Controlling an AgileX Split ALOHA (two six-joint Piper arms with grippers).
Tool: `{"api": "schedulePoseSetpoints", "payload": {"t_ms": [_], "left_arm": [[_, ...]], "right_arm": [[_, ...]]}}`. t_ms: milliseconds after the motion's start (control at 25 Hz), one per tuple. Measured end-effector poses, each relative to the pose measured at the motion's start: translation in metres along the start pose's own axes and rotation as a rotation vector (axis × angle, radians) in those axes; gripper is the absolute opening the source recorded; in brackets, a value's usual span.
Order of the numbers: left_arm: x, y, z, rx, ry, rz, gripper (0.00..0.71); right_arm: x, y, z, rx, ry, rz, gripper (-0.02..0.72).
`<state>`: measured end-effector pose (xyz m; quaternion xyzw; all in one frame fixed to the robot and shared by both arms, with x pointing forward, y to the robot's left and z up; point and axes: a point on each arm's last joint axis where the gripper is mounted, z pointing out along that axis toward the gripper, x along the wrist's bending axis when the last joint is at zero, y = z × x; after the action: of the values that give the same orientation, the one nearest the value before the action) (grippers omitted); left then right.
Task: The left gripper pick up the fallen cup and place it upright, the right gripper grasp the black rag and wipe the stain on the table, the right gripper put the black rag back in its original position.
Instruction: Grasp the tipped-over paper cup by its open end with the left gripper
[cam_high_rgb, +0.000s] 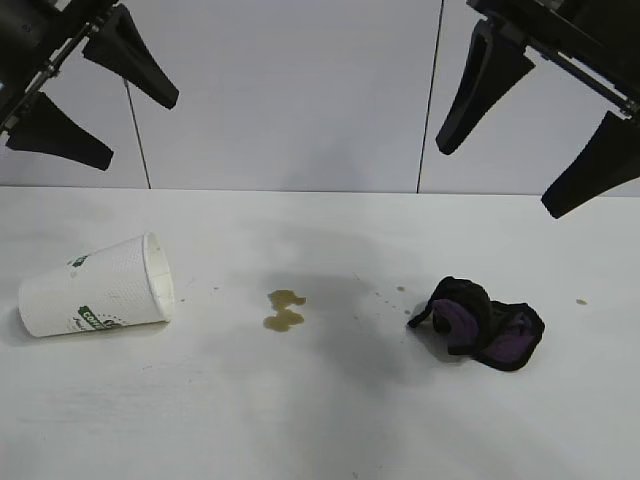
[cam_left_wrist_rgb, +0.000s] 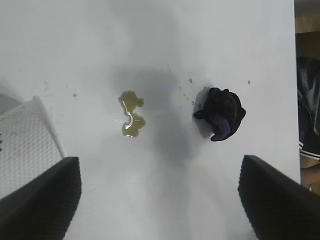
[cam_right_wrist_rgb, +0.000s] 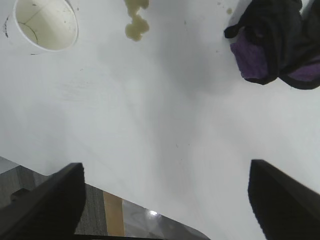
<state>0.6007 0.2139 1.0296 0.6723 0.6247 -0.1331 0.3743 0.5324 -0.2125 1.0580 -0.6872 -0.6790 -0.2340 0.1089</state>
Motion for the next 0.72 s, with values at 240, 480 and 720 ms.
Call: {"api": "schedulePoseSetpoints", "payload": {"t_ms": [240, 480, 720], "left_arm": [[0.0, 0.001, 0.0, -0.01, 0.001, -0.003, 0.617], [-0.007, 0.007, -0.005, -0.014, -0.015, 0.071, 0.617], [-0.037, 0.013, -0.018, 0.122, 0.029, 0.625, 0.617]], "right_arm": [[0.0, 0.0, 0.0, -0.001, 0.0, 0.0, 0.61], [0.0, 0.0, 0.0, -0.005, 0.0, 0.0, 0.61], [0.0, 0.0, 0.0, -0.005, 0.0, -0.006, 0.61]]}}
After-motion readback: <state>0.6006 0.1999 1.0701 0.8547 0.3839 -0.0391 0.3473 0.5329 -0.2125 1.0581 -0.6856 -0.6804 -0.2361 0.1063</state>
